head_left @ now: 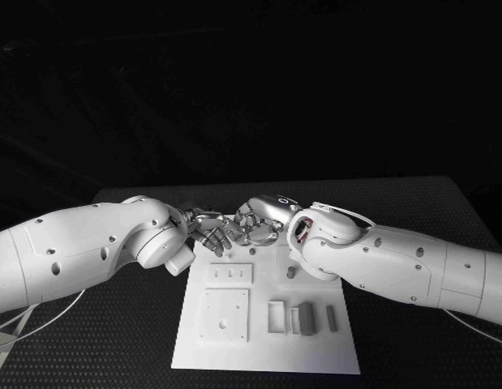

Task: Assemble the parts on the task board

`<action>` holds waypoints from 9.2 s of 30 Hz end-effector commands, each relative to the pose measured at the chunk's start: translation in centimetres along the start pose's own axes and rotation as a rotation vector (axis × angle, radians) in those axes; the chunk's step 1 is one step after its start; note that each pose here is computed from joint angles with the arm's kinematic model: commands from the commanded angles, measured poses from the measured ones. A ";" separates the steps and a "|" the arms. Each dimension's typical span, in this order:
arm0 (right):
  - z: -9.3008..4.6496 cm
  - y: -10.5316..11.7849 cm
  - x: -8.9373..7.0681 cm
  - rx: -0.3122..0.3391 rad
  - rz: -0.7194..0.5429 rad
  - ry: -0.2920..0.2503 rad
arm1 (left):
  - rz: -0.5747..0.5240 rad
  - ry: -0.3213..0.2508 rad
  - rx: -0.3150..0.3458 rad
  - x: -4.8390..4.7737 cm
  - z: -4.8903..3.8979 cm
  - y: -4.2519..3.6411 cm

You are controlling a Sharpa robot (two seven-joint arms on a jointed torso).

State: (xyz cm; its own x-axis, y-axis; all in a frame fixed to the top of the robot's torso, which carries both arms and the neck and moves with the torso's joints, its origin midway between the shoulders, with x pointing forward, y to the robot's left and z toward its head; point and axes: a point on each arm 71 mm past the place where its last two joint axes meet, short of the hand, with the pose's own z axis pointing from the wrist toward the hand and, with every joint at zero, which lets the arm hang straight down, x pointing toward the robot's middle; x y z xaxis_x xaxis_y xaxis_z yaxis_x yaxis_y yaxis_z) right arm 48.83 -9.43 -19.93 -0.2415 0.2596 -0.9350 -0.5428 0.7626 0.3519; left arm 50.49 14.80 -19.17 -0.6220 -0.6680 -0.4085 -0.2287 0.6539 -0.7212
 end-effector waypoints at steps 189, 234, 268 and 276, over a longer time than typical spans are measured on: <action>-0.8 -9.5 -9.2 0.219 0.125 -0.186 | 0.268 0.126 -0.233 0.90 3.18 2.18; -0.7 -10.8 -10.0 0.191 0.534 -0.246 | 0.350 0.113 -0.283 1.89 4.29 3.32; -0.3 -10.7 -9.7 0.196 0.539 -0.227 | 0.348 0.145 -0.293 2.34 4.38 3.73; -0.2 -10.6 -9.7 0.194 0.540 -0.224 | 0.349 0.146 -0.290 2.48 4.42 3.59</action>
State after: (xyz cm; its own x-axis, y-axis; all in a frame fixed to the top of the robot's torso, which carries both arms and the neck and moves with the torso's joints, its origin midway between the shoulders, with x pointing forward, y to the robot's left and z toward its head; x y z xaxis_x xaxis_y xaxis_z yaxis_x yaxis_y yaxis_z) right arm 56.77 -20.30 -14.61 -0.2411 0.7453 -0.6217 -0.2223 0.5811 0.7829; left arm 51.58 14.20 -25.23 -0.7809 -0.3604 -0.5103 -0.1845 0.9134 -0.3628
